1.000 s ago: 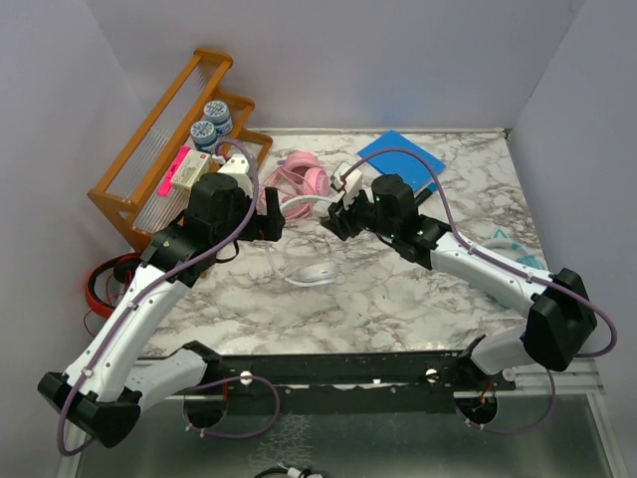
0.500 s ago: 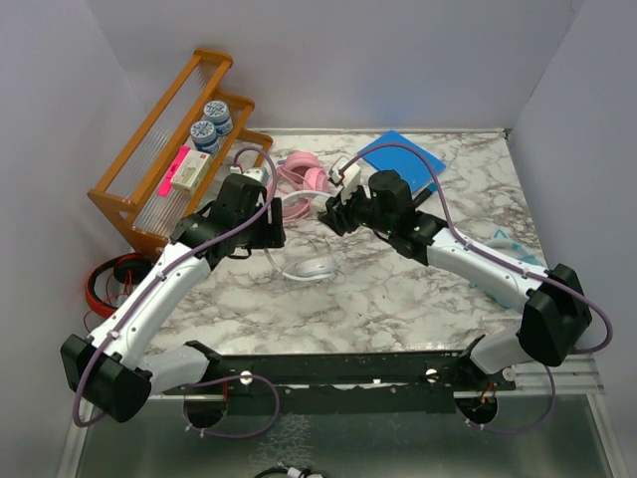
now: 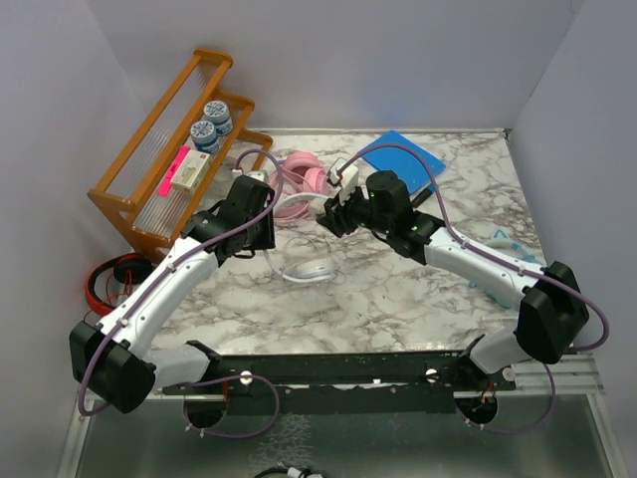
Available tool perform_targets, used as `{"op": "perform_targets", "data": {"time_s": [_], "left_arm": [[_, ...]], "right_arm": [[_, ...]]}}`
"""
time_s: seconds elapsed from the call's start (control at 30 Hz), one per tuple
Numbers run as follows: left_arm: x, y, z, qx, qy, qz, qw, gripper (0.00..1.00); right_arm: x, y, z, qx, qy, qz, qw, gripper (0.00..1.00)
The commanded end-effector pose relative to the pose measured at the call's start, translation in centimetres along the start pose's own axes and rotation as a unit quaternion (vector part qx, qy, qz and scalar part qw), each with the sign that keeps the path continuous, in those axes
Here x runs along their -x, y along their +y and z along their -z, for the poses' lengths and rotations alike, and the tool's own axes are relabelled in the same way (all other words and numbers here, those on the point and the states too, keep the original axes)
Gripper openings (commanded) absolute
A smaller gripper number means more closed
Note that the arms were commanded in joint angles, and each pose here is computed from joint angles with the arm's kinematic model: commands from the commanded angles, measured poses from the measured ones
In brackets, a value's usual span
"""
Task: Wrap the headphones
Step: Wrap the headphones cable around the headphones.
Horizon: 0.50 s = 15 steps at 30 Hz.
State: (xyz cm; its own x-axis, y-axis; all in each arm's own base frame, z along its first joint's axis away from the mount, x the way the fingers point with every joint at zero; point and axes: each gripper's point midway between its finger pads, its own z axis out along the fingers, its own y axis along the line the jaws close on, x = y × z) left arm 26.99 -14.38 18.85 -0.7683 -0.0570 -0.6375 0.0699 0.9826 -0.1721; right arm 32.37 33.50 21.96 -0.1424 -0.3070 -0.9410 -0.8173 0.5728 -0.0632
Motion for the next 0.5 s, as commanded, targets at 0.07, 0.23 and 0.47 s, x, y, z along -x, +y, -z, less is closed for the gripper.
{"op": "perform_targets", "data": {"time_s": [0.07, 0.23, 0.47], "left_arm": [[0.5, -0.2, -0.3, 0.01, 0.004, -0.013, 1.0, 0.2], [0.6, 0.1, -0.3, 0.017, 0.0, -0.016, 1.0, 0.0], [1.7, 1.0, 0.6, 0.036, -0.032, 0.007, 0.999, 0.0]], "right_arm": [[2.6, 0.5, -0.2, 0.019, -0.043, -0.002, 0.999, 0.26], [2.9, 0.5, 0.3, 0.016, -0.05, -0.008, 0.999, 0.7], [3.3, 1.2, 3.0, 0.014, -0.083, -0.032, 0.996, 1.0]]}}
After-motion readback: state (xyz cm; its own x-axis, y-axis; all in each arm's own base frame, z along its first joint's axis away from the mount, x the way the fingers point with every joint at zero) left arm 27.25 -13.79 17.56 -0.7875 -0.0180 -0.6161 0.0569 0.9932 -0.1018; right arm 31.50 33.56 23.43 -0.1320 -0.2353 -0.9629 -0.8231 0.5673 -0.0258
